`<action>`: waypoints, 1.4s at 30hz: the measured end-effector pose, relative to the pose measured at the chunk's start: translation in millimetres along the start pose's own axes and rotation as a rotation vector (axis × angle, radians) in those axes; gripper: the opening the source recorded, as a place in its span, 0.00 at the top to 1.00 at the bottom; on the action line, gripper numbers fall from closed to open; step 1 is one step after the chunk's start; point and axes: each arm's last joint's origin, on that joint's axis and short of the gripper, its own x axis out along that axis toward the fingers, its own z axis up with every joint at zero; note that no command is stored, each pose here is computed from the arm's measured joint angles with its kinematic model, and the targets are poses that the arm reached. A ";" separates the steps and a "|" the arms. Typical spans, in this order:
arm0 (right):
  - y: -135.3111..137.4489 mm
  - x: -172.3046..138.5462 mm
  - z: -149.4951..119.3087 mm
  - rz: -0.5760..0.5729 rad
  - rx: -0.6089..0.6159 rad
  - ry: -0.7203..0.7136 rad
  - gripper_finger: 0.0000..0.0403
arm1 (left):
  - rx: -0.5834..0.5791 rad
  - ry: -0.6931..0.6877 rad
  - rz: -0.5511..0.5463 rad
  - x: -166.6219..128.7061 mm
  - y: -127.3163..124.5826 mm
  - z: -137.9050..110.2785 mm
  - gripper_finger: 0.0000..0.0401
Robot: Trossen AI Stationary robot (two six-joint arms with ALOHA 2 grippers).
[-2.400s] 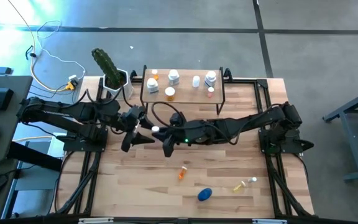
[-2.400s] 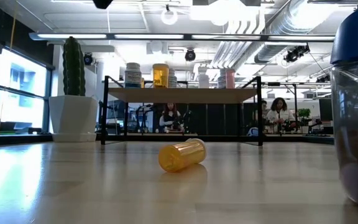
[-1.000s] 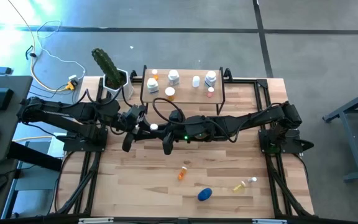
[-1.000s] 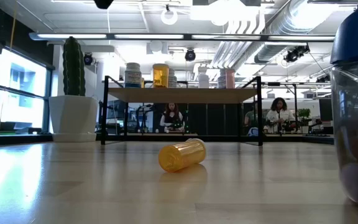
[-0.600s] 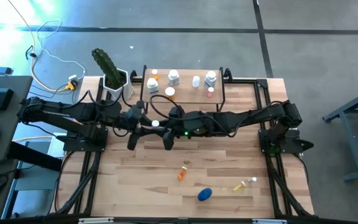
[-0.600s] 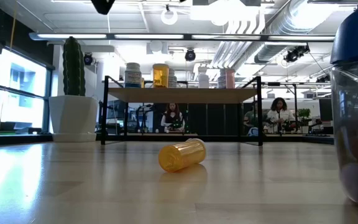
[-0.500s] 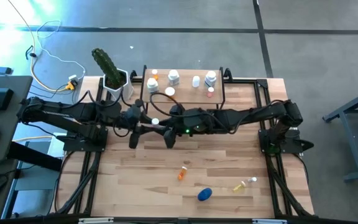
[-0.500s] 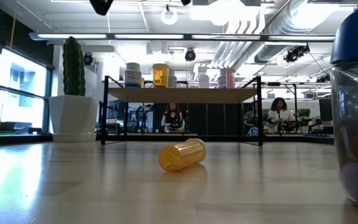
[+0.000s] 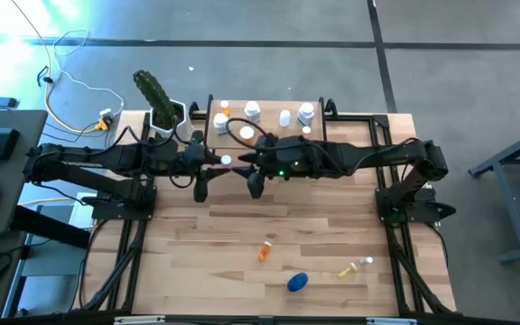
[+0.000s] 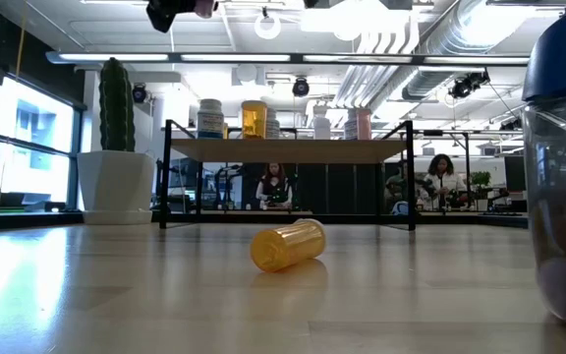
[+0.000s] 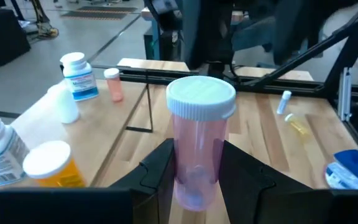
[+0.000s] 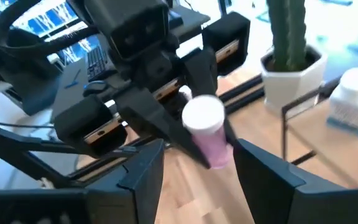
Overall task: Pick and place medicine bottles onto shelf by color
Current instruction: Put the pink pill bottle on the shelf
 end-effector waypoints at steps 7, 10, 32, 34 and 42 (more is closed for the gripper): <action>-16.1 -5.4 14.7 -0.023 -0.208 -0.035 0.54 | 0.077 0.000 0.026 0.9 6.2 0.3 0.76; -23.8 -3.9 18.0 -0.010 -0.260 -0.027 0.54 | 0.127 -0.012 0.026 1.2 6.0 1.5 0.76; -53.3 -0.4 23.9 0.132 -0.341 0.071 0.54 | 0.110 -0.082 0.082 46.9 13.8 3.0 0.76; -54.1 -0.4 24.2 0.130 -0.340 0.071 0.54 | 0.109 -0.080 0.086 48.3 14.7 2.5 0.76; -56.0 -0.1 24.9 0.125 -0.338 0.070 0.58 | 0.069 -0.138 0.090 47.3 15.8 8.2 0.76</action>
